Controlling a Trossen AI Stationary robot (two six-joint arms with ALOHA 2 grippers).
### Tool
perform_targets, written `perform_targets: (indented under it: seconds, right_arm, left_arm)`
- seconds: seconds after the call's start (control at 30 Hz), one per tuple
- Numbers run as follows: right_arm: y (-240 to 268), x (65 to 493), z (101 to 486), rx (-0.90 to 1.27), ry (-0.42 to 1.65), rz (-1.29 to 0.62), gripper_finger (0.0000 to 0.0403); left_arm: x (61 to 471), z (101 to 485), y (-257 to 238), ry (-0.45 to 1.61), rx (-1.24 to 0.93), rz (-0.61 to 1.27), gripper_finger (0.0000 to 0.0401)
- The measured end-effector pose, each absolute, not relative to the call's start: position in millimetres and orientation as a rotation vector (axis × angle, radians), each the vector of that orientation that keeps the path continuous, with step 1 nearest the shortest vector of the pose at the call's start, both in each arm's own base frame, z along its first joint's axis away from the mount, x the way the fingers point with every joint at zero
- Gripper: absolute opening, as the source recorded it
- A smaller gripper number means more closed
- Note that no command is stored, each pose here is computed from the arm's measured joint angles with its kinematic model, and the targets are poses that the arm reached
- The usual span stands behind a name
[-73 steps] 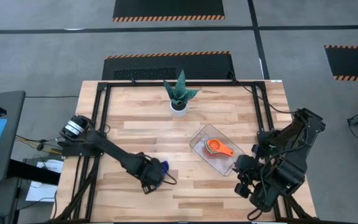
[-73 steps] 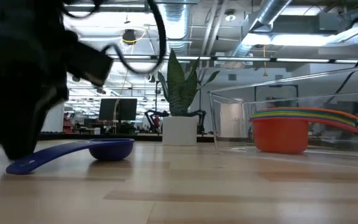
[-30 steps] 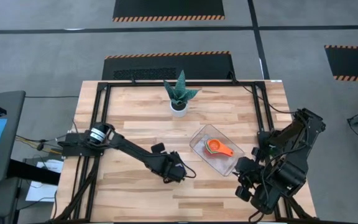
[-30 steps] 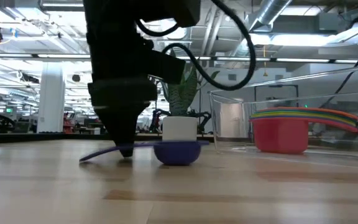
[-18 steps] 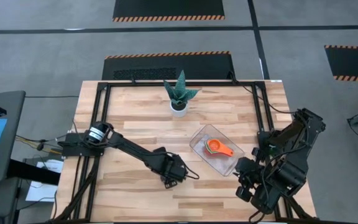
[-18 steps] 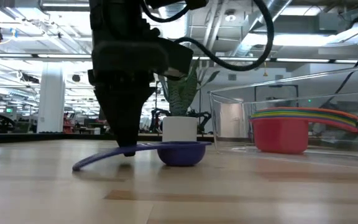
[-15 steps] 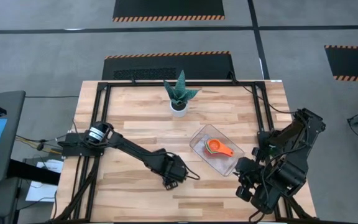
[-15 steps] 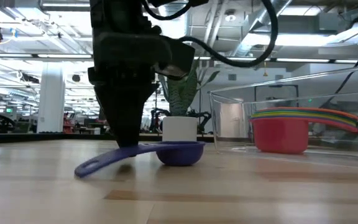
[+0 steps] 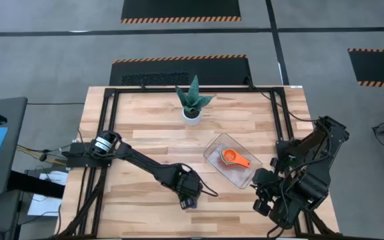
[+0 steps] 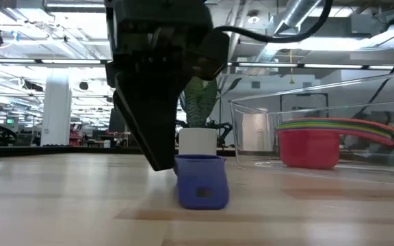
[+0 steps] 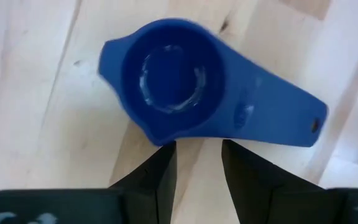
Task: Nest measuring cups in basket
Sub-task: Stack the violet measuring cup on top of the orange measuring cup
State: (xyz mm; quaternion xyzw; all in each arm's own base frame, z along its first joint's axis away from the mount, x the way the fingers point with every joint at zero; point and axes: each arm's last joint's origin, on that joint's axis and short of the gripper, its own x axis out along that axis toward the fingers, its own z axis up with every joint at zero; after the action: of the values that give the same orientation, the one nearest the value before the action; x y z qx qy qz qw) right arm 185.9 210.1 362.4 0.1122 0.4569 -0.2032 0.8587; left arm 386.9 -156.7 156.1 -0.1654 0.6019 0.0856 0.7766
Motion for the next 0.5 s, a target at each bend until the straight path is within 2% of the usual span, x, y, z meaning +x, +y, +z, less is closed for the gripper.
perform_targets:
  seconds: [0.5]
  right_arm:
    - [210.2, 186.0, 362.4, 0.239, 0.958, -0.428, 0.0122]
  left_arm:
    - [394.6, 159.0, -160.3, 1.214, -0.406, 0.168, 0.0116]
